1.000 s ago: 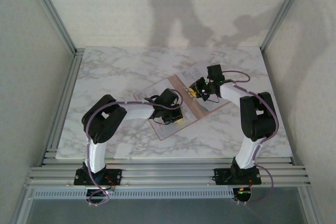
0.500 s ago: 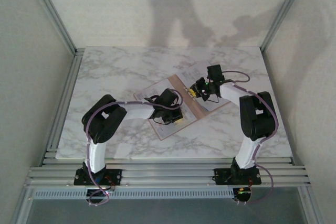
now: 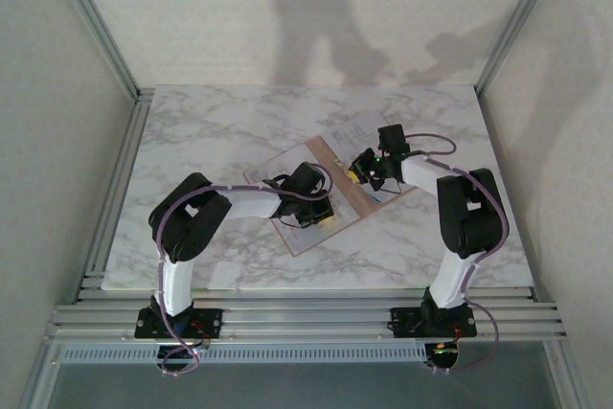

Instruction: Put the files into the folder

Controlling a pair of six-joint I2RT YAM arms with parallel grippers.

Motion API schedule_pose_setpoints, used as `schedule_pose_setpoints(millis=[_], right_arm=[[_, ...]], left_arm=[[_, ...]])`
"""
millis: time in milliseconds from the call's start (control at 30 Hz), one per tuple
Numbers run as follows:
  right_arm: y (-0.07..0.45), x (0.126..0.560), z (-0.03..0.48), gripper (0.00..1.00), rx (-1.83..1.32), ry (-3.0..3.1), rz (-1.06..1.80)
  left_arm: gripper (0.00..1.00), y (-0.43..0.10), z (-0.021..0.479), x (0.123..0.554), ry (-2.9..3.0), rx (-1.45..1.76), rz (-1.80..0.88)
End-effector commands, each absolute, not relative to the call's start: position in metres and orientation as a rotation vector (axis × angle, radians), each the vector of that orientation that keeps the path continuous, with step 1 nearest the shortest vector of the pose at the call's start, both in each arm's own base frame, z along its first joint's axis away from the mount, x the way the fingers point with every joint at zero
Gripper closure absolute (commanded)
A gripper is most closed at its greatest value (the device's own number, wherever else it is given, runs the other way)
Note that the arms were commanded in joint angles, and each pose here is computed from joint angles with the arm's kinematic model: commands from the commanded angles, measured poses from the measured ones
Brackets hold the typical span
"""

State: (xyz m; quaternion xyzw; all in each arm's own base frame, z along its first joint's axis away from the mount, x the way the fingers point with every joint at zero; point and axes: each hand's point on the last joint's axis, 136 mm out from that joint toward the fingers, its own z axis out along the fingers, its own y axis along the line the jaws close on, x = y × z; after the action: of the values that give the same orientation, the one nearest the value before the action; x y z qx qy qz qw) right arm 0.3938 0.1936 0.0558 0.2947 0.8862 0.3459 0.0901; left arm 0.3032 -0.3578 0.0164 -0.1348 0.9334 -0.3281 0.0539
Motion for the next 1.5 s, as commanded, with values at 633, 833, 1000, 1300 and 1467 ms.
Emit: schedule_pose_setpoints(millis=[633,833,1000,1300,1467], right_arm=[[0.137,0.354,-0.028,1.00,1.069,2.759,0.590],[0.132,0.354,-0.034,1.00,1.106,2.775,0.522],[0.128,0.354,-0.037,1.00,1.124,2.789,0.461],[0.122,0.355,-0.041,1.00,1.152,2.802,0.395],[0.122,0.356,-0.045,1.00,1.163,2.813,0.382]], left_arm=[[1.00,-0.316,-0.021,0.280,2.944,-0.544,-0.791],[1.00,-0.312,-0.022,0.280,2.945,-0.551,-0.785],[1.00,-0.311,-0.022,0.280,2.946,-0.551,-0.783],[1.00,-0.309,-0.023,0.280,2.946,-0.556,-0.781],[1.00,-0.307,-0.023,0.280,2.948,-0.560,-0.778]])
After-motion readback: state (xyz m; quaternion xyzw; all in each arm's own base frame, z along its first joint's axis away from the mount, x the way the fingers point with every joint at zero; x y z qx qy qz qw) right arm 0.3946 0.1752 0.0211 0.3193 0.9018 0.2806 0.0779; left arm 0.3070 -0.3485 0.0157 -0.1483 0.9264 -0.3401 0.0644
